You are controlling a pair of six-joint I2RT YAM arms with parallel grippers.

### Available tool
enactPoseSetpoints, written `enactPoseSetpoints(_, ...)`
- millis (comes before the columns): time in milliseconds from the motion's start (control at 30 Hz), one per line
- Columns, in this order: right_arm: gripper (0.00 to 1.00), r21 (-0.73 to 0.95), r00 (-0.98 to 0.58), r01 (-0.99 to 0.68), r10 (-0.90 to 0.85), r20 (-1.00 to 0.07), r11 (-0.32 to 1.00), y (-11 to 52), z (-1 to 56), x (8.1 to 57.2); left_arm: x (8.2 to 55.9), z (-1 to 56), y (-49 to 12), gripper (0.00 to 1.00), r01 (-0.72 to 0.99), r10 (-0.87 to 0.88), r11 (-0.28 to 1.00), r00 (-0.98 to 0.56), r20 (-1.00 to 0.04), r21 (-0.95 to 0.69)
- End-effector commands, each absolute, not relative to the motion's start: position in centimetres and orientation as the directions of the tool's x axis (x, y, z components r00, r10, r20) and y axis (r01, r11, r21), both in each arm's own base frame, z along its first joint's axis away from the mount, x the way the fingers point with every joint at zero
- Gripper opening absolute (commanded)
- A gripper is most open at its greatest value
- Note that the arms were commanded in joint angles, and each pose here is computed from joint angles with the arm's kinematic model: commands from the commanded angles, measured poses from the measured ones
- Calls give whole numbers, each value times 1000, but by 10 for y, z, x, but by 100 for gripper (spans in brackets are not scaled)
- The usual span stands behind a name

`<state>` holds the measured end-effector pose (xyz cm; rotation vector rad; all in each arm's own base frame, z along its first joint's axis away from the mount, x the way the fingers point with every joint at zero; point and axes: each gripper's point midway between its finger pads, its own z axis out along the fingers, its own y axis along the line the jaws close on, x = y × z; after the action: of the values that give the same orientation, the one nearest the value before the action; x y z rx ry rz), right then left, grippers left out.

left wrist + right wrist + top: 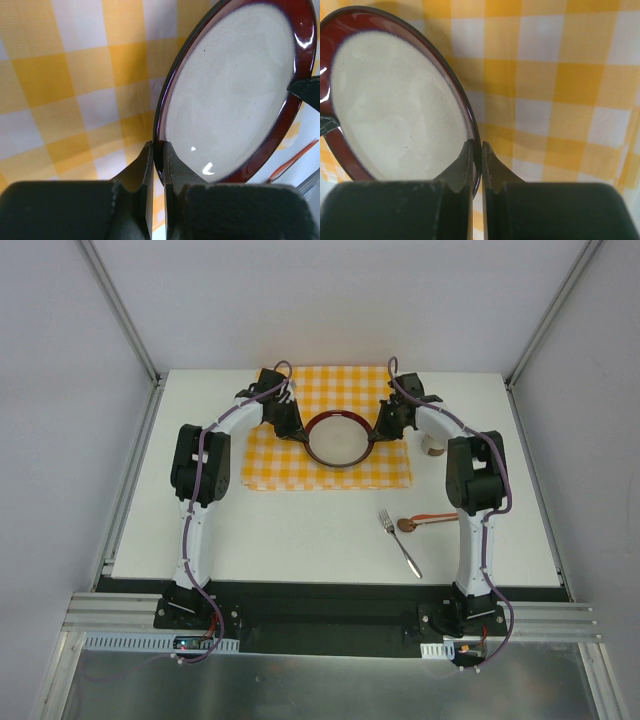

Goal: Set the dinner table for one person
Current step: Place the plate on the napkin.

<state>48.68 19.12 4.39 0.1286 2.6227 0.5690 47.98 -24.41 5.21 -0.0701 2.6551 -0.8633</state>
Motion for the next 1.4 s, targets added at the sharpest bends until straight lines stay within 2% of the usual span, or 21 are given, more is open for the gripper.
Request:
enactPoseSetpoints(0,1,373,-867,-60,136,-479,926,189,63,505,499,79,-231,0,141,-128,823,-897,-422,-550)
enactPoseSetpoints(500,1,384,-876,-78,121,-467,920,200,52,526,522,73,-209,0,104,-177,817,-891,-418,-567)
enactPoseSetpoints(767,1,376,-882,-75,115,-458,924,198,46,525,524,58,-207,0,87,-183,804,-905,-385,-588)
enactPoseSetpoints(800,6,375,-883,-70,117,-454,924,197,45,524,524,59,-210,0,95,-177,797,-907,-382,-596)
enactPoseSetpoints(867,23,379,-884,-67,121,-452,923,196,47,523,520,58,-213,0,102,-170,781,-915,-367,-616)
enactPoseSetpoints(900,34,377,-885,-67,119,-450,924,195,47,521,519,59,-213,25,101,-171,778,-916,-363,-621)
enactPoseSetpoints(933,39,378,-884,-68,120,-451,923,195,49,520,518,58,-213,42,99,-170,777,-918,-359,-621)
enactPoseSetpoints(967,43,380,-877,-75,120,-466,922,195,57,521,516,62,-213,50,101,-171,777,-916,-363,-622)
enactPoseSetpoints(1033,48,369,-870,-79,117,-479,926,192,65,518,513,67,-213,54,107,-168,775,-915,-367,-622)
enactPoseSetpoints(1200,49,343,-831,-106,106,-545,933,184,107,511,505,96,-211,54,136,-166,774,-899,-405,-619)
enactPoseSetpoints(1367,45,323,-816,-103,106,-569,941,175,125,495,494,116,-206,62,151,-167,778,-886,-433,-610)
